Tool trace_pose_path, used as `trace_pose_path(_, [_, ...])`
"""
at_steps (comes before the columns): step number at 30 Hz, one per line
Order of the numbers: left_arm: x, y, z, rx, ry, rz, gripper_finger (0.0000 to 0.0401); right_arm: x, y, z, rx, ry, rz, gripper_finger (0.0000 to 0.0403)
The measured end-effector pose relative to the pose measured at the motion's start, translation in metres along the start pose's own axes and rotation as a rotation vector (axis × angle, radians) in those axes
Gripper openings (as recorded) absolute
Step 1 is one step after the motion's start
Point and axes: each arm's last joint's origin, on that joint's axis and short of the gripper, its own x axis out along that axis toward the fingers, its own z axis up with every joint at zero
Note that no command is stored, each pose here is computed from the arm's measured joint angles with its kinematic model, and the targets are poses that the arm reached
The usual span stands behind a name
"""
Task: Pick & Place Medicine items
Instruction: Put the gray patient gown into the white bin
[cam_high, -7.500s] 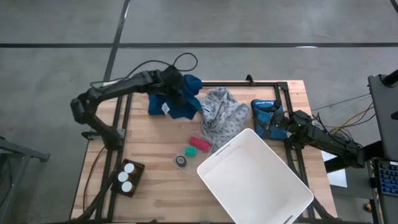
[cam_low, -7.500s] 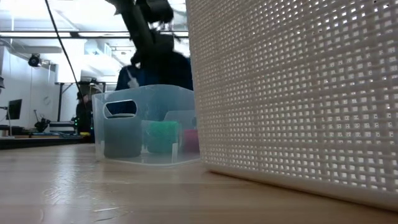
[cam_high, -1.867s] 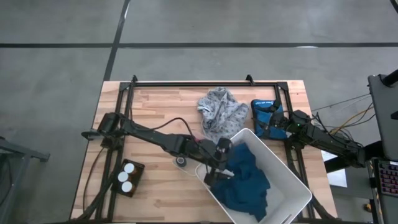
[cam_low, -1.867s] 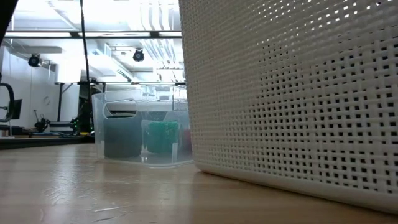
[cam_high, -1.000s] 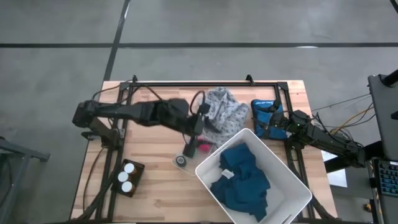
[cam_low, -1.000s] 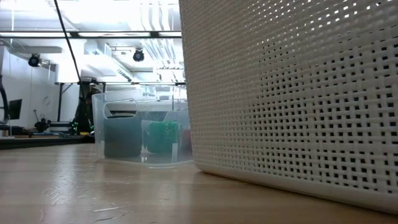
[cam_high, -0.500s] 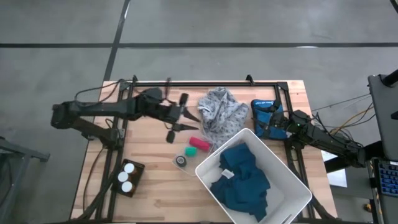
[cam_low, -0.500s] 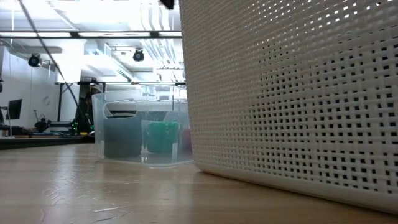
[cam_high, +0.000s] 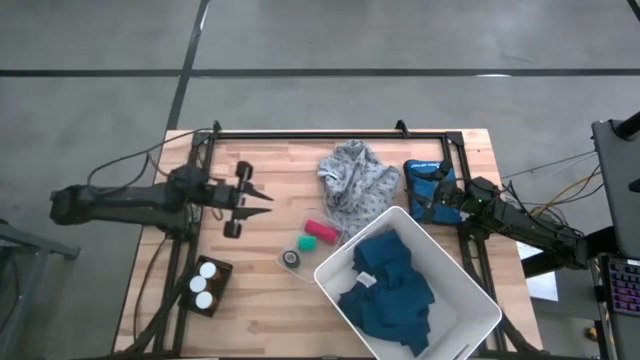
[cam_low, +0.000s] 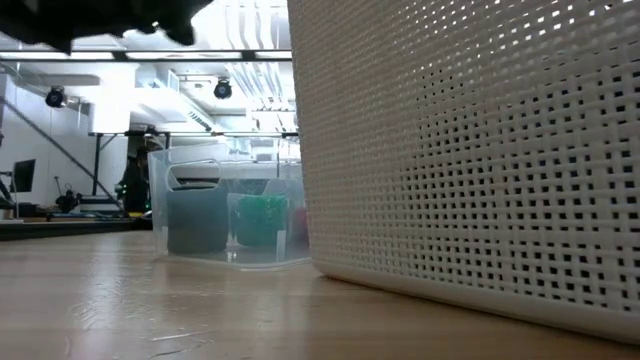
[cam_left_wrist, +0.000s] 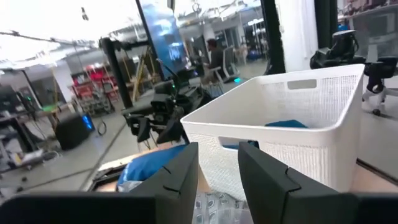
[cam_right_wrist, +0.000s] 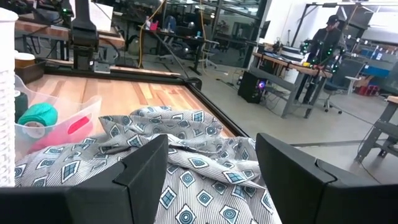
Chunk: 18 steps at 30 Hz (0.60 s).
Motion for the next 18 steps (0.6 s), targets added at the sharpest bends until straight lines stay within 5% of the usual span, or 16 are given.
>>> trace_pose_path(18, [-0.066, -0.038, -0.061, -0.026, -0.183, 0.061, 0.0118, 0.0, 0.0, 0.0, 0.0, -0.001, 0.0, 0.024])
